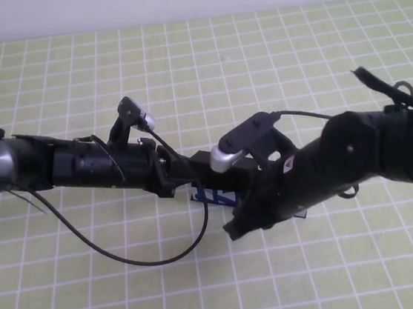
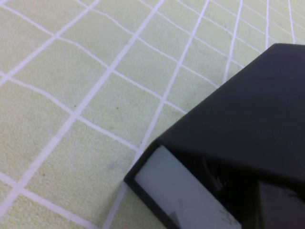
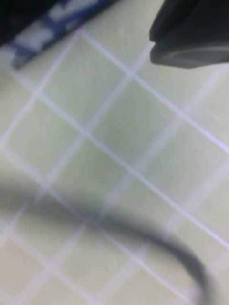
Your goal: Take glasses out of glasses case
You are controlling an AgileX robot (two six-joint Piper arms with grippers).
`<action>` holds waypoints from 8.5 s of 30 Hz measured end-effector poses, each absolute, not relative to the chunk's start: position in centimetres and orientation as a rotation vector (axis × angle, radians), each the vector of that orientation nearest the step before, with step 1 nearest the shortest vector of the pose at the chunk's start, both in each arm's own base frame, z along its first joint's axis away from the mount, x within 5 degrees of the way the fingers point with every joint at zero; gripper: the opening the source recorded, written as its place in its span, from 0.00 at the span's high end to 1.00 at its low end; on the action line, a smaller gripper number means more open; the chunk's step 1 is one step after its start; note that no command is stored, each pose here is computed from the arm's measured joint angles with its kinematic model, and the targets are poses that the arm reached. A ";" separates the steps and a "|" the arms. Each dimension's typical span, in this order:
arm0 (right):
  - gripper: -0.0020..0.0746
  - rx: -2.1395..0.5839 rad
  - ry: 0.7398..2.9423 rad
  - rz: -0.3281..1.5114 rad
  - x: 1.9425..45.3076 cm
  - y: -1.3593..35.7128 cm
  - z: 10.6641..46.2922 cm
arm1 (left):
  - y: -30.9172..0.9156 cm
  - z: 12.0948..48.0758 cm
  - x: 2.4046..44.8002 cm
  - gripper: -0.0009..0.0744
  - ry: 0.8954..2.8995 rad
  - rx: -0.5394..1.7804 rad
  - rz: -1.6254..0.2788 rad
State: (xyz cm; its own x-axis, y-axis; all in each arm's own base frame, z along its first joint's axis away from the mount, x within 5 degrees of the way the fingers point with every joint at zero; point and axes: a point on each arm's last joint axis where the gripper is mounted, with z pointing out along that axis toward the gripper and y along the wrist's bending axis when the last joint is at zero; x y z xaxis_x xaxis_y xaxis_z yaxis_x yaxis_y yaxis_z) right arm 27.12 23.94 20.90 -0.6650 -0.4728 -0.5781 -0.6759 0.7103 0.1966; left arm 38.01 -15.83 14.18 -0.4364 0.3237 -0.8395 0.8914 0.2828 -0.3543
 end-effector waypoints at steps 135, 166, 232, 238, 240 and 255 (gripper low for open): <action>0.95 -0.947 2.513 0.086 31.4 19.3 32.2 | -11.4 22.7 38.7 0.99 1.963 0.924 -1.118; 0.78 -0.080 2.842 0.380 26.0 12.0 18.3 | -11.3 23.8 37.9 0.99 2.009 0.914 -1.154; 1.00 -0.120 1.707 0.507 8.9 3.9 25.6 | -1.2 20.5 5.7 0.99 1.518 -0.014 -0.274; 1.00 -0.128 1.709 0.509 8.7 3.8 25.5 | -1.2 20.5 5.7 0.99 1.518 -0.017 -0.276; 1.00 -0.097 1.682 0.483 8.5 3.4 25.3 | -1.2 20.5 5.7 0.99 1.518 -0.017 -0.276; 1.00 0.098 1.528 0.306 5.6 0.9 20.6 | -1.2 20.5 5.7 0.99 1.518 -0.017 -0.276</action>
